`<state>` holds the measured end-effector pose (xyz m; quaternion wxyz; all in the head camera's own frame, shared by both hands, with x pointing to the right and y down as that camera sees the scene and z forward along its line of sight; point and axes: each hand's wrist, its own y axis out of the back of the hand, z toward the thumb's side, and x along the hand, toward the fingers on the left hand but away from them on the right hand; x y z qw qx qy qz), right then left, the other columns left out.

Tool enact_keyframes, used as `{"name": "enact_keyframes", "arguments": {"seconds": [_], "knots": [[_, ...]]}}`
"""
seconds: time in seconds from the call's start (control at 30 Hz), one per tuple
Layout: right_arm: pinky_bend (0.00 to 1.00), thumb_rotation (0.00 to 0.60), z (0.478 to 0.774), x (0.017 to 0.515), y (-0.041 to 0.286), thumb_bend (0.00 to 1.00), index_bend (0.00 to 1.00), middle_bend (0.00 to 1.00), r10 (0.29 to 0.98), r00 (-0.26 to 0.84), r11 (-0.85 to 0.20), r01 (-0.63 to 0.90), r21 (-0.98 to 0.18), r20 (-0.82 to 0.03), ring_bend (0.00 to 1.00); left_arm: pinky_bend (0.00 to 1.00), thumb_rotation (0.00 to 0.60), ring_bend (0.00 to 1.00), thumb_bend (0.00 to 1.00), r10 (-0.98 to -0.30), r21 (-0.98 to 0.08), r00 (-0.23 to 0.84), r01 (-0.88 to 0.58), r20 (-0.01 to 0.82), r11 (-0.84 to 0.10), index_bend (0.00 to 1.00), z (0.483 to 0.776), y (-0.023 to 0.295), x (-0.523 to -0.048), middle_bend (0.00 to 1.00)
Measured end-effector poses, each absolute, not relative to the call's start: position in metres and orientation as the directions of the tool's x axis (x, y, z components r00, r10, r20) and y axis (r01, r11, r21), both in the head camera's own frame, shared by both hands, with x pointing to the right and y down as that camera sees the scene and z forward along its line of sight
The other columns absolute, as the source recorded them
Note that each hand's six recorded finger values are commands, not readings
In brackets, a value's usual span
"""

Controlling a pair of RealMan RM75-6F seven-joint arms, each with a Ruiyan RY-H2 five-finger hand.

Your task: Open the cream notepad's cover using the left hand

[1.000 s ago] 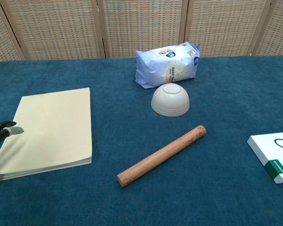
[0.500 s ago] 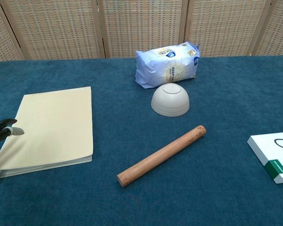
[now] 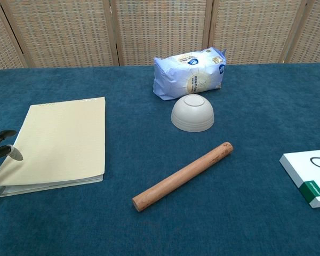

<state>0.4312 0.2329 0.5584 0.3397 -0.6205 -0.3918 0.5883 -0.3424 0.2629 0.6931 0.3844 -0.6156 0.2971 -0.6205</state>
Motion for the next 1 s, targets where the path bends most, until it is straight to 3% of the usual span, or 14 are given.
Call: {"name": "enact_keyframes", "arguments": {"seconds": [1.0], "knots": [[0.00,0.600,0.558,0.430,0.233,0.10,0.14,0.00,0.886,0.006,-0.463,0.089,-0.882,-0.464,0.00,0.00,0.600,0.00,0.48,-0.879,-0.875,0.023,0.106,0.477,-0.472,0.36,0.696,0.250,-0.344,0.00]]}}
